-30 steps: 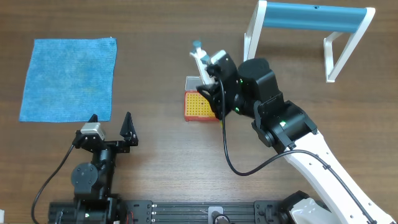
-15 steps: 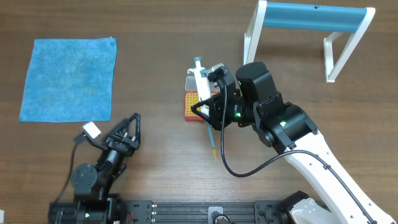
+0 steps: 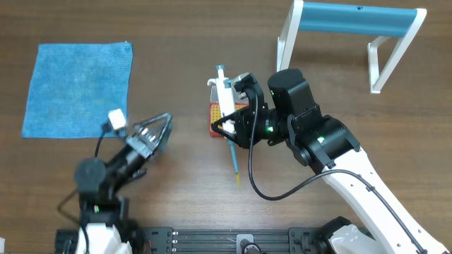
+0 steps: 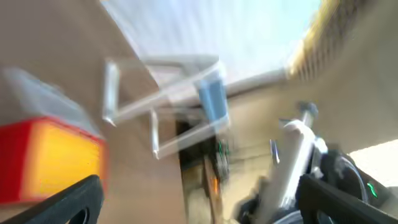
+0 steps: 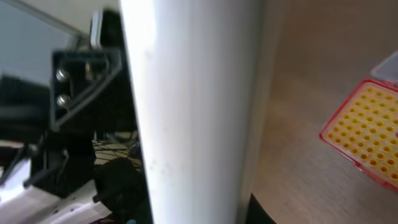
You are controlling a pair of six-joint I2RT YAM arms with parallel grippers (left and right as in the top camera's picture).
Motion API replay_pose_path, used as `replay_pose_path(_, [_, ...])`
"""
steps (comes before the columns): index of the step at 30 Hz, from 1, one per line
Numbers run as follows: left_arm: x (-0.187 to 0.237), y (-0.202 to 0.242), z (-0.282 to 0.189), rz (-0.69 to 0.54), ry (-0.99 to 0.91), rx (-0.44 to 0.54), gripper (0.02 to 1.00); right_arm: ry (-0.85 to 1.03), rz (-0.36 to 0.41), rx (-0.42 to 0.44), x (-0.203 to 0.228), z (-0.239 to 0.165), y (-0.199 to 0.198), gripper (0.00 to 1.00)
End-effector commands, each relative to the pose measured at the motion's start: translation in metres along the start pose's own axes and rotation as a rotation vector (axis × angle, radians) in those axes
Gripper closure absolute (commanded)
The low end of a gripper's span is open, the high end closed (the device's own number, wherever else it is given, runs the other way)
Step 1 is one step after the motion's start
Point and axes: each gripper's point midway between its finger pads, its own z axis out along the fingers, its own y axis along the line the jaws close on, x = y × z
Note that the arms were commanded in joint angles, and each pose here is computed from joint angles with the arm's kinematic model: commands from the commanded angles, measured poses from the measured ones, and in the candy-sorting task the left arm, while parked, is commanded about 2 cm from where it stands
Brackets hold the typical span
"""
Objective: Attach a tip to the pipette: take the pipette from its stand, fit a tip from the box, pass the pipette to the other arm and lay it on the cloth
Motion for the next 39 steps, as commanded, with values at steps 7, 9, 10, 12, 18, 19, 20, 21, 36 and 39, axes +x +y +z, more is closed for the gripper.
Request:
replay_pose_path(7, [0.061, -0.057, 0.069, 0.276, 0.774, 0.328, 0.023, -0.005, -0.011, -0.040, -0.004, -0.002, 0.010, 0.921])
replay_pose_path(9, [0.071, -0.062, 0.075, 0.331, 0.797, 0.379, 0.023, 0.002, -0.013, -0.060, -0.003, -0.002, 0.014, 0.921])
replay_pose_path(10, [0.074, -0.067, 0.077, 0.359, 0.788, 0.401, 0.023, 0.010, -0.015, -0.084, -0.002, -0.002, 0.018, 0.921])
replay_pose_path(12, [0.073, -0.074, 0.078, 0.403, 0.764, 0.431, 0.023, 0.022, -0.017, -0.117, 0.000, -0.003, 0.024, 0.921])
replay_pose_path(18, [0.067, -0.076, 0.082, 0.443, 0.712, 0.444, 0.023, 0.038, -0.017, -0.153, 0.003, -0.004, 0.030, 0.921])
replay_pose_path(19, [0.064, -0.077, 0.085, 0.458, 0.687, 0.447, 0.023, 0.039, -0.017, -0.156, 0.003, -0.004, 0.030, 0.921])
replay_pose_path(20, [0.061, -0.077, 0.087, 0.470, 0.662, 0.449, 0.023, 0.041, -0.017, -0.160, 0.004, -0.004, 0.031, 0.919])
replay_pose_path(21, [0.058, -0.079, 0.090, 0.475, 0.633, 0.450, 0.023, 0.041, -0.017, -0.161, 0.004, -0.004, 0.031, 0.921])
replay_pose_path(36, [0.043, -0.100, 0.095, 0.480, 0.511, 0.487, 0.610, 0.041, -0.017, -0.162, 0.004, -0.004, 0.031, 0.921])
replay_pose_path(39, [0.043, -0.100, 0.095, 0.453, 0.520, 0.479, 0.709, 0.041, -0.017, -0.162, 0.004, -0.004, 0.031, 0.919])
